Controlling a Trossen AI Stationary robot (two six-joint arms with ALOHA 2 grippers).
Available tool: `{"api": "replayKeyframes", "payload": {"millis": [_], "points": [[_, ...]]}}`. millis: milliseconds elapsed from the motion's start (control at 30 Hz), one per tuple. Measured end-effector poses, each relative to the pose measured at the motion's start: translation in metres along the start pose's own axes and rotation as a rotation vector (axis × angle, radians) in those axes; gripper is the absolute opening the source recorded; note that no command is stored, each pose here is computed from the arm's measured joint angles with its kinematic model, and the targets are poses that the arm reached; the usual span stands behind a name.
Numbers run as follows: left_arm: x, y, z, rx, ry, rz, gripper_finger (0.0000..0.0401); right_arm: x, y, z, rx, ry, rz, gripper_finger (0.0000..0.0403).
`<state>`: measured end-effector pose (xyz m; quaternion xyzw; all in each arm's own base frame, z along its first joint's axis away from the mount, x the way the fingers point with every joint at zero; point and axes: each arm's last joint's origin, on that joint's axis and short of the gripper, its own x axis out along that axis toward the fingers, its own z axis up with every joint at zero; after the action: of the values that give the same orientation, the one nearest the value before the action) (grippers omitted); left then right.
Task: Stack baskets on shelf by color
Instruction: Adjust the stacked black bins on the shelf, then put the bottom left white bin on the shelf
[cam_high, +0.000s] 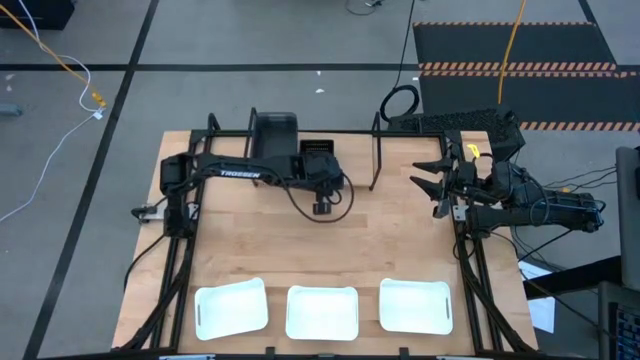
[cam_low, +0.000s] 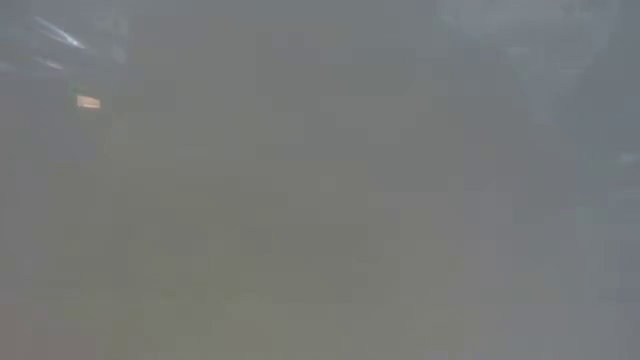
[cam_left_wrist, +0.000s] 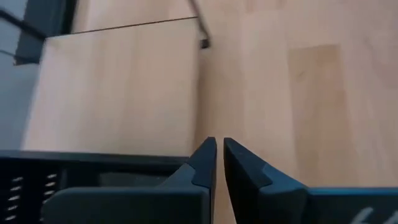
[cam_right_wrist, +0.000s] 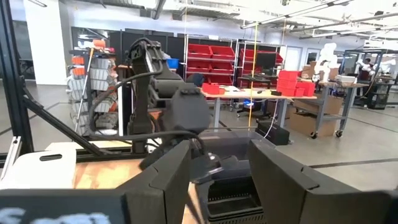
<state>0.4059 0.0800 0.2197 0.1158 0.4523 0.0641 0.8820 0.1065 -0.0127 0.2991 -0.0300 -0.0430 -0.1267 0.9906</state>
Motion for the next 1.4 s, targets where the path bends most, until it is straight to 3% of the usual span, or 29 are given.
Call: {"api": "replayKeyframes", "payload": {"millis": [367, 667, 867, 1000, 1067, 1200, 1300, 1400], "points": [[0.002, 0.022, -0.011, -0.036, 0.055, 0.032, 0.0031, 0.0, 0.0, 0.0, -0.003, 0.003, 0.0, 0.0159], [-0.004, 0.022, -0.011, -0.062, 0.07, 0.07, 0.0031, 0.0, 0.0, 0.0, -0.011, 0.003, 0.0, 0.0159], [-0.073, -0.007, 0.0, -0.034, 0.072, 0.049, 0.0031, 0.0, 0.0, -0.001, -0.021, 0.012, 0.0, 0.0159], [-0.146, -0.043, -0.005, -0.084, 0.058, -0.115, 0.0031, 0.0, 0.0, -0.002, -0.01, 0.021, 0.0, 0.0159], [-0.179, -0.063, -0.01, -0.205, 0.056, -0.209, 0.0032, 0.0, 0.0, -0.003, -0.004, 0.027, 0.001, 0.0159], [-0.216, -0.105, -0.02, -0.677, 0.132, -0.246, 0.0049, 0.002, 0.0, -0.003, 0.027, 0.028, 0.0, 0.0159], [-0.221, -0.146, -0.027, -0.881, 0.178, -0.206, 0.0074, 0.003, 0.001, -0.003, 0.031, 0.028, 0.0, 0.0159], [-0.204, -0.181, -0.04, -1.09, 0.261, -0.132, 0.0101, 0.005, 0.001, -0.003, 0.036, 0.034, 0.0, 0.0159]]}}
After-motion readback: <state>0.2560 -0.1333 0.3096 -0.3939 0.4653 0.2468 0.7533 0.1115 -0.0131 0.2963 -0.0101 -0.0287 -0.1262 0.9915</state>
